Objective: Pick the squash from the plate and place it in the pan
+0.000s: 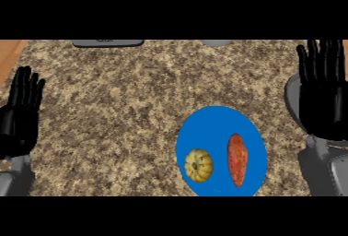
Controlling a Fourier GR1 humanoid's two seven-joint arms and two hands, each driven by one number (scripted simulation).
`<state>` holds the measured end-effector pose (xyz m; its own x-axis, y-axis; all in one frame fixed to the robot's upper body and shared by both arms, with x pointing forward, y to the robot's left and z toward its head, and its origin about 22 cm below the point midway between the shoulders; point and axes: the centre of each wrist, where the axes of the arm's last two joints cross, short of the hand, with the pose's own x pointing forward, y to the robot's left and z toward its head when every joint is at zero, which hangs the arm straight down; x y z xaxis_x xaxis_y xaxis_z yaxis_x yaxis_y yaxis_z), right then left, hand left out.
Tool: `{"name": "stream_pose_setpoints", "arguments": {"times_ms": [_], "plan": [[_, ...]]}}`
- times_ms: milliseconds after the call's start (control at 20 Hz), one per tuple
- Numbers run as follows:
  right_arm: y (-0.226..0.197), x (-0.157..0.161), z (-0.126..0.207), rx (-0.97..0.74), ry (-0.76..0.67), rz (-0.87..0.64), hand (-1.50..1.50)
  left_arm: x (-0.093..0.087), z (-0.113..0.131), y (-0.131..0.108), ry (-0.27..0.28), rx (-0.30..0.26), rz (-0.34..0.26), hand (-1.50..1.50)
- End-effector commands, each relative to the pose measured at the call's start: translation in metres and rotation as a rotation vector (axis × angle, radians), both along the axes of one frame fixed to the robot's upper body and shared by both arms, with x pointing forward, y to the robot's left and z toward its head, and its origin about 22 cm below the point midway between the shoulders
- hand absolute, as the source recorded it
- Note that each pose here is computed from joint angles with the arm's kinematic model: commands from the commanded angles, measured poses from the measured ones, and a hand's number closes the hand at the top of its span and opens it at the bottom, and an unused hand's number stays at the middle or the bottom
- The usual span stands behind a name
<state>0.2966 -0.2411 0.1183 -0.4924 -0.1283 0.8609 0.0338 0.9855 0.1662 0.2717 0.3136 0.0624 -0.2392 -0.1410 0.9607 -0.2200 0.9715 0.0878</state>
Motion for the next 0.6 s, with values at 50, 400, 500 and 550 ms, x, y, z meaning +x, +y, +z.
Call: {"name": "stream_pose_setpoints", "arguments": {"times_ms": [50,400,500,550], "plan": [[0.032,0.0,-0.009,-0.455,0.042,0.166,1.5,0.004,-0.016,-0.024,0.131,-0.03,-0.13,0.0],[0.032,0.006,0.021,-1.388,-0.151,0.261,-1.5,-0.009,-0.049,-0.069,0.337,-0.108,-0.362,0.0],[0.061,0.0,0.01,-1.516,-0.212,0.313,-1.5,-0.012,-0.058,-0.088,0.408,-0.155,-0.424,0.0],[0.08,-0.008,0.006,-1.552,-0.271,0.328,-1.5,-0.014,-0.06,-0.086,0.426,-0.156,-0.432,0.0]]}}
